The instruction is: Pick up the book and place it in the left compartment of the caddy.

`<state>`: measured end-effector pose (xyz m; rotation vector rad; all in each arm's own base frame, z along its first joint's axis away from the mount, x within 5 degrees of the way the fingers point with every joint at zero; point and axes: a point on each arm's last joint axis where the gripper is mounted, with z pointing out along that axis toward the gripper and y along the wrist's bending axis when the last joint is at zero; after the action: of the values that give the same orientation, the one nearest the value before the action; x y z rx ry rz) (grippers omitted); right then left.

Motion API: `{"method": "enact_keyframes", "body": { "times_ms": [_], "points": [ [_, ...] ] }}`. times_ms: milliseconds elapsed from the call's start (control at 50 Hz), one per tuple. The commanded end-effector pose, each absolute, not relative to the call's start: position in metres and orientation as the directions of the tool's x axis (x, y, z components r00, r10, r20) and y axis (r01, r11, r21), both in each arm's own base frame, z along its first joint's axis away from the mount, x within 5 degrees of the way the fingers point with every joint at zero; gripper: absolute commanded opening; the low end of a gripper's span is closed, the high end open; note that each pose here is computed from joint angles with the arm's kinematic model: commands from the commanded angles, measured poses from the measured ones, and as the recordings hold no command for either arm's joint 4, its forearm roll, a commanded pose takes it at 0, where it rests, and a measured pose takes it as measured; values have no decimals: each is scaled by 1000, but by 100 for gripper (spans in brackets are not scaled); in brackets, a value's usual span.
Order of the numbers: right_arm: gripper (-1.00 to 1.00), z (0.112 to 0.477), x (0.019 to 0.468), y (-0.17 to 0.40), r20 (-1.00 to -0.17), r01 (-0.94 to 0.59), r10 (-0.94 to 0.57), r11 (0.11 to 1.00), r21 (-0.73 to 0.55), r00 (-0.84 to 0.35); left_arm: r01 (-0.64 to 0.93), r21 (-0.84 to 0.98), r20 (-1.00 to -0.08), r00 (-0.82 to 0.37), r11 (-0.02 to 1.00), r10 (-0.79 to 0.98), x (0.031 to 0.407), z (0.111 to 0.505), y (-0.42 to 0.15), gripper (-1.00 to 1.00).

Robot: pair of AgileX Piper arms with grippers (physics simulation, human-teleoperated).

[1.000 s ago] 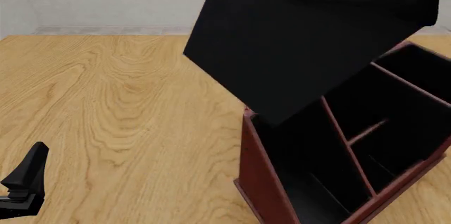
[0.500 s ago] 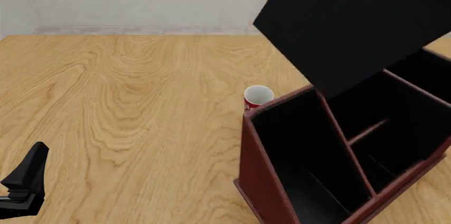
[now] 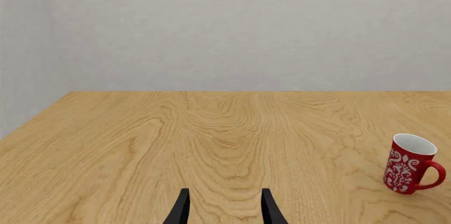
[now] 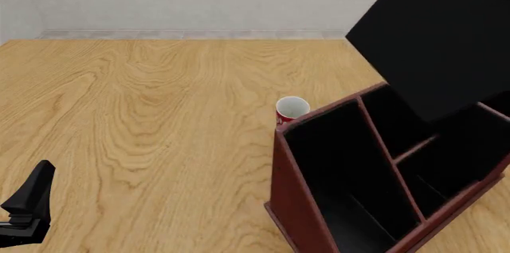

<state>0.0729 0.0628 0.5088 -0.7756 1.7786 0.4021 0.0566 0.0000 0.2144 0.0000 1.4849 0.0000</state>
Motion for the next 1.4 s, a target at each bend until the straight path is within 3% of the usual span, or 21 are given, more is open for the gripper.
{"method": "enact_keyframes", "body": {
  "times_ms": [20,1400],
  "points": [
    [-100,505,64,50,-935,-640,-283,763,-85,-214,0,0,-996,86,1000,0,57,214,0,100],
    [-100,463,86,57,-862,-602,-375,792,-106,-341,0,0,-996,86,1000,0,57,214,0,100]
  ]
}}
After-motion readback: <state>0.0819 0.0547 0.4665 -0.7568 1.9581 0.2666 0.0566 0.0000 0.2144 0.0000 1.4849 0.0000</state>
